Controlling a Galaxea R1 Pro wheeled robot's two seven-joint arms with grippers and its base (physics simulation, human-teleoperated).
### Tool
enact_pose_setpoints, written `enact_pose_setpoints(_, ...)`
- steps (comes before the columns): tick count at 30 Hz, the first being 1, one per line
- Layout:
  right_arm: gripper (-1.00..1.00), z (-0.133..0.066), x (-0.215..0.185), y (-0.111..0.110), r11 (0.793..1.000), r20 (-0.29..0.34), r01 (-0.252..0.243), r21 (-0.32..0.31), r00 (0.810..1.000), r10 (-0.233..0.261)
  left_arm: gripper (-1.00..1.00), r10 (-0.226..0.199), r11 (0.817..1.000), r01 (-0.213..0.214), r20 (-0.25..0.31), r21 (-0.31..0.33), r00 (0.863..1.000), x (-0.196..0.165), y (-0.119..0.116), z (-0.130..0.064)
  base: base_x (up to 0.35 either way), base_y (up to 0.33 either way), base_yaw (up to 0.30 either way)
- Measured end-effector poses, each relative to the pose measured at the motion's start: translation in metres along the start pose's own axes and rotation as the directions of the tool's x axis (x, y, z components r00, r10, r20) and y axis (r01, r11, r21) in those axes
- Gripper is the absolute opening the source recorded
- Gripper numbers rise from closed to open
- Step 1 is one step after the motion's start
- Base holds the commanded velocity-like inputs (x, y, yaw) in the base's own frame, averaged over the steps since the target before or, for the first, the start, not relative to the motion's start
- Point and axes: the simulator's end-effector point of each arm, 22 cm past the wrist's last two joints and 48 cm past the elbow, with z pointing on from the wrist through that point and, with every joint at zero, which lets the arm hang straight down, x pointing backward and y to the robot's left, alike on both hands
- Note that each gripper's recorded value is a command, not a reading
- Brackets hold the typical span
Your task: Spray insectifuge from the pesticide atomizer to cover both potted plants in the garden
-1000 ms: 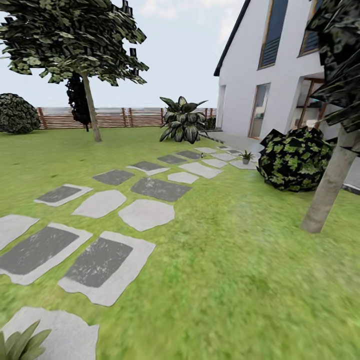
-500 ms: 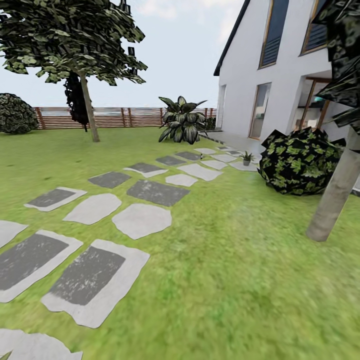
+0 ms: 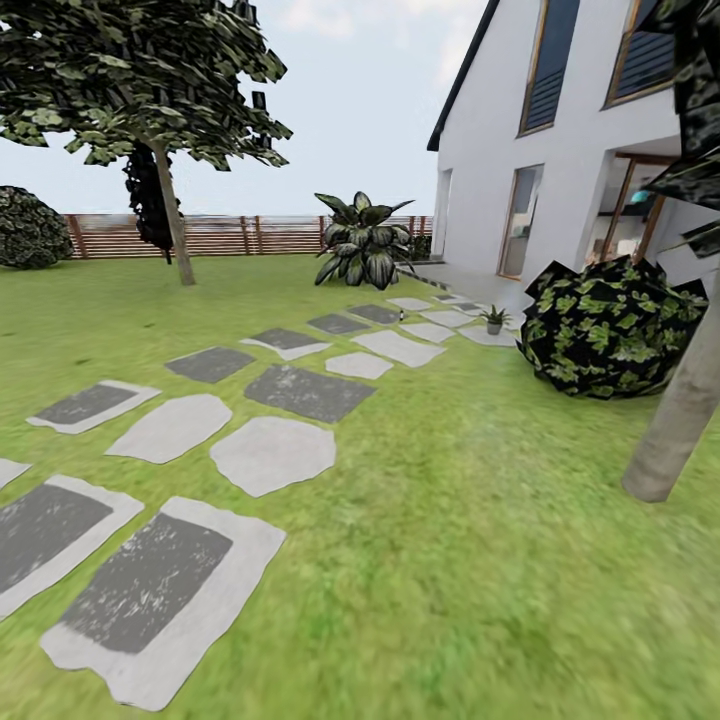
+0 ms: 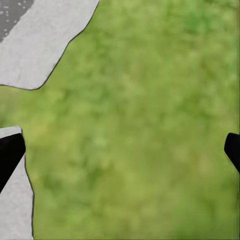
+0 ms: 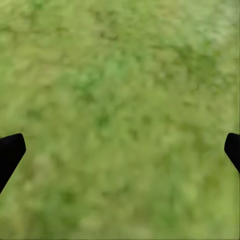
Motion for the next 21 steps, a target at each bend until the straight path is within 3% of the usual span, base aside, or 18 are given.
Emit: enact_pose_setpoints(21,1.00,0.0000,0.0000,0.0002,1.000,0.000,0.000,-0.001,1.000,0.000,1.00,-0.002,1.000,0.002,-0.001,-0.001,1.000,0.0007,0.0003,-0.0001,0.333,-0.102,0.000)
